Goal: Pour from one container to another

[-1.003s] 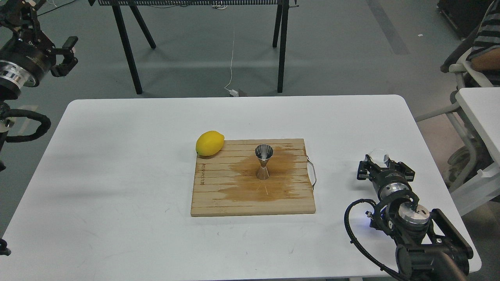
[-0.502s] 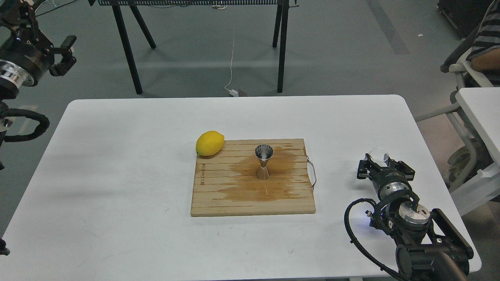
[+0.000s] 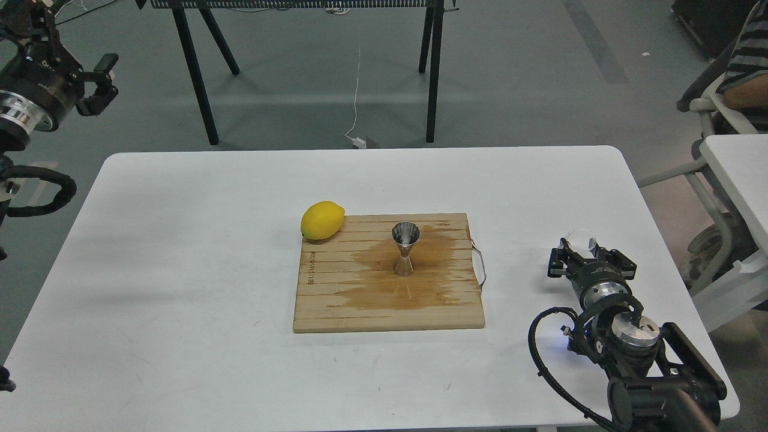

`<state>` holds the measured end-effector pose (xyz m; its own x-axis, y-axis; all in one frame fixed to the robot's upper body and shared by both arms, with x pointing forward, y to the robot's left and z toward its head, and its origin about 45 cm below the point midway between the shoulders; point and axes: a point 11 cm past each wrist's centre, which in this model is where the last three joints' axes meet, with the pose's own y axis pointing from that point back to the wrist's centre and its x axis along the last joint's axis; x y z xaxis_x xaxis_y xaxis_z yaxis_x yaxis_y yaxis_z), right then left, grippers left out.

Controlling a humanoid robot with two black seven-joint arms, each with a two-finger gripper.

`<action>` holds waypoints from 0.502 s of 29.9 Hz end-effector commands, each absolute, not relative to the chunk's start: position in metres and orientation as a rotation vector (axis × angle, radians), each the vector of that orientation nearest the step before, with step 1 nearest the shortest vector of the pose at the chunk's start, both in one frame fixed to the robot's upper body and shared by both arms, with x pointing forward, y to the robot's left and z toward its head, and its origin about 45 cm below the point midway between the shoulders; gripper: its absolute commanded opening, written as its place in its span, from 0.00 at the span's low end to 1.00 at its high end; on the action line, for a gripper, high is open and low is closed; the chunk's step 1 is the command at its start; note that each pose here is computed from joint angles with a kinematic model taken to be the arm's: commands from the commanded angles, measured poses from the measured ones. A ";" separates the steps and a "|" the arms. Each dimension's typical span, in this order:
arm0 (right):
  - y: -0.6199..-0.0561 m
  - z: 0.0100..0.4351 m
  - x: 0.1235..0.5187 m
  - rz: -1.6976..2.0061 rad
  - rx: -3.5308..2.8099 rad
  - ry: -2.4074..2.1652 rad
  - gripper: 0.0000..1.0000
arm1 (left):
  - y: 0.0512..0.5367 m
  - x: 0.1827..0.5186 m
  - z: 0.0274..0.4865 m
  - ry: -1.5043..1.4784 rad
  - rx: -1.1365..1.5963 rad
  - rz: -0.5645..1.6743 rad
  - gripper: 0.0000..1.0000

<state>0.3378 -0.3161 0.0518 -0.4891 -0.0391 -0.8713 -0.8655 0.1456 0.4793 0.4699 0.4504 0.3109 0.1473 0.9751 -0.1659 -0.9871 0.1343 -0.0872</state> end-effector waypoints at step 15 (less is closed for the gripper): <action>-0.315 0.050 0.337 1.431 -0.881 1.699 0.84 | 0.451 0.470 0.311 0.073 -0.190 1.425 0.99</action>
